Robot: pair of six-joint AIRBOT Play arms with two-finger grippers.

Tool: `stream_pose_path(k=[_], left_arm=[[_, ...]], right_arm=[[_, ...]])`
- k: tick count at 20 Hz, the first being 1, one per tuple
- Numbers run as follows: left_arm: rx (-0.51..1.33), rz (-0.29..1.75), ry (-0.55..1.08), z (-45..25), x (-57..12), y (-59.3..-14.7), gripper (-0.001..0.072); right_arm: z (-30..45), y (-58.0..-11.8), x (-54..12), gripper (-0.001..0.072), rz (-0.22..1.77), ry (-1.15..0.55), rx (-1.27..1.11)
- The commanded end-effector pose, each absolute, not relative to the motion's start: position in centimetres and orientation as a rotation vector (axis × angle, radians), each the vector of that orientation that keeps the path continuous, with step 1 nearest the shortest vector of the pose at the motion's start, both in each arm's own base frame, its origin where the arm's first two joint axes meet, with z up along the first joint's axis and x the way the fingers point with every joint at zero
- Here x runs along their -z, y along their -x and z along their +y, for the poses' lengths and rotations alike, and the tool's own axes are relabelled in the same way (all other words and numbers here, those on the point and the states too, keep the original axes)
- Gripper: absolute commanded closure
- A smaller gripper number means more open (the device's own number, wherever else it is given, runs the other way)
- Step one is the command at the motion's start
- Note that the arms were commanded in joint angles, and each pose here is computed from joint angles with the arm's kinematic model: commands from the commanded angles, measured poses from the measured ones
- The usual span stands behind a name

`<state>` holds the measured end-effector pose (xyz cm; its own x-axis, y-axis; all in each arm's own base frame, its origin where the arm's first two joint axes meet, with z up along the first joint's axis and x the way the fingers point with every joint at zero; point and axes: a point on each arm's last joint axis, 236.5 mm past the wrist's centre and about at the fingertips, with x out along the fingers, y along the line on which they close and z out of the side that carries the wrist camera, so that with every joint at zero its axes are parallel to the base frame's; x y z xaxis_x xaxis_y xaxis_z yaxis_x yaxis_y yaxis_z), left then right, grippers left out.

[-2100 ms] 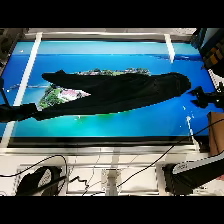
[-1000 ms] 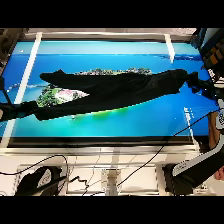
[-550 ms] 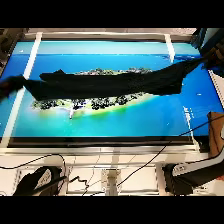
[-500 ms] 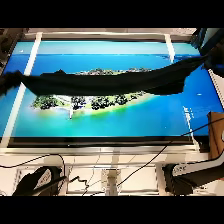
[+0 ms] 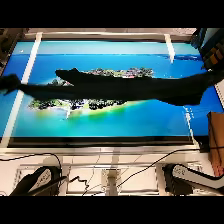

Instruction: Fold the clothes and pants, and hang the long-sleeved shirts on hangers.

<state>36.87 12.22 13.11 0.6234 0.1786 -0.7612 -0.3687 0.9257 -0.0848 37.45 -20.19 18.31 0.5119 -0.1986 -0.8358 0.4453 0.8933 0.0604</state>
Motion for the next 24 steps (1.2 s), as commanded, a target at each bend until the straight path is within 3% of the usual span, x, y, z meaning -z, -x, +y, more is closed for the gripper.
stream_pose_path(k=[1, 6, 10, 18, 19, 20, 21, 22, 24], left_arm=[[-0.395, 1.250, 0.118, 14.8, -8.5, -28.2, 0.0685], [-0.332, 1.612, 0.140, 14.8, -3.2, -20.1, 0.0686], [-0.330, 1.779, 0.212, 14.5, 1.1, -15.0, 0.0686], [-0.339, 1.708, 0.178, 15.4, 3.6, -15.9, 0.0684], [-0.341, 1.697, 0.173, 15.6, 3.7, -16.2, 0.0641], [-0.343, 1.689, 0.170, 15.7, 3.7, -16.4, 0.0391], [-0.345, 1.681, 0.167, 15.8, 3.7, -16.5, 0.0051], [-0.351, 1.666, 0.163, 16.0, 3.7, -16.8, 0.0006], [-0.355, 1.652, 0.159, 16.2, 3.5, -17.2, 0.0000]], right_arm=[[-18.7, -29.9, -12.3, 0.0640, 1.249, -0.239, 0.411], [-16.1, -21.1, -4.7, 0.0640, 1.618, -0.214, 0.365], [-15.2, -17.5, -1.4, 0.0640, 1.764, -0.233, 0.355], [-14.8, -16.8, -1.2, 0.0640, 1.795, -0.240, 0.351], [-14.8, -16.8, -1.2, 0.0607, 1.793, -0.239, 0.350], [-15.1, -17.1, -1.1, 0.0426, 1.778, -0.229, 0.350], [-15.3, -17.5, -1.0, 0.0219, 1.762, -0.222, 0.352], [-15.6, -17.9, -1.0, 0.0121, 1.743, -0.213, 0.356], [-16.2, -18.9, -0.8, 0.0121, 1.695, -0.193, 0.367]])
